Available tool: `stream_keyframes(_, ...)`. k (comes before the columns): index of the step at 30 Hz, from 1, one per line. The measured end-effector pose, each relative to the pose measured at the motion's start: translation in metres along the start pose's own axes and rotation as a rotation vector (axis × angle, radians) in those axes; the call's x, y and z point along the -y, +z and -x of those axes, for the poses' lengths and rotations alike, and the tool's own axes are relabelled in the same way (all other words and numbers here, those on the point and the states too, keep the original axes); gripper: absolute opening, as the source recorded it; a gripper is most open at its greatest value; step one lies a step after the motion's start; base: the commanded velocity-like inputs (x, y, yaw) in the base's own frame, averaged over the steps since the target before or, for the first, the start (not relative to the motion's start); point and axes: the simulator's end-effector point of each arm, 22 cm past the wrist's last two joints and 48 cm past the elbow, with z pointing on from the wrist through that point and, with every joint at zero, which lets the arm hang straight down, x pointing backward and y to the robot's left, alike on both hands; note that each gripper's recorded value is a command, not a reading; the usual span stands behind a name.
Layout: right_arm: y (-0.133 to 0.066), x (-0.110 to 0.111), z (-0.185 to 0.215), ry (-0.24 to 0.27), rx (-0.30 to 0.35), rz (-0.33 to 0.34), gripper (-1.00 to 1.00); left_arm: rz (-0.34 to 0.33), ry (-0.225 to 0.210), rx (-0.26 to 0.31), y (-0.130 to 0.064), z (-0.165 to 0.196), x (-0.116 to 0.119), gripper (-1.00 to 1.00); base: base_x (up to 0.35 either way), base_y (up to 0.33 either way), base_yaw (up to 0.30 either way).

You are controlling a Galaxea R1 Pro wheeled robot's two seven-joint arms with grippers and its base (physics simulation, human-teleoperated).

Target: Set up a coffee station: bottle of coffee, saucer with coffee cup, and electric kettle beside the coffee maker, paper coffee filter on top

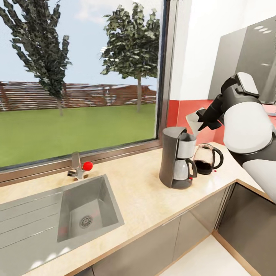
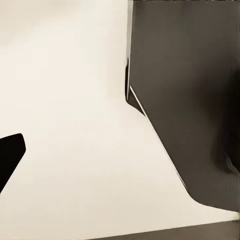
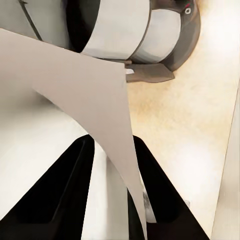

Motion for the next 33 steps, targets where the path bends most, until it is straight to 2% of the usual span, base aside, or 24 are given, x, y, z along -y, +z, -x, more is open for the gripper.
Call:
stream_keyframes(8,0.002,0.0,-0.002,-0.001,-0.011,0.0,-1.0,0.001,0.001,-0.026,0.0,-0.02,-0.001,1.0,0.018,-0.004,0.0)
stream_keyframes(12,0.002,-0.001,-0.003,0.001,-0.015,0.003,-1.0,0.001,0.001,-0.033,0.0,-0.026,-0.001,1.0,0.197,0.0,0.0)
stream_keyframes(18,0.004,-0.001,-0.005,-0.002,-0.018,0.001,-1.0,0.002,0.002,-0.036,-0.001,-0.028,-0.001,1.0,0.242,0.0,0.0)
stream_keyframes(33,0.005,0.0,-0.005,-0.004,-0.018,-0.004,-1.0,0.001,0.003,-0.042,-0.001,-0.033,-0.001,1.0,0.055,-0.038,0.0)
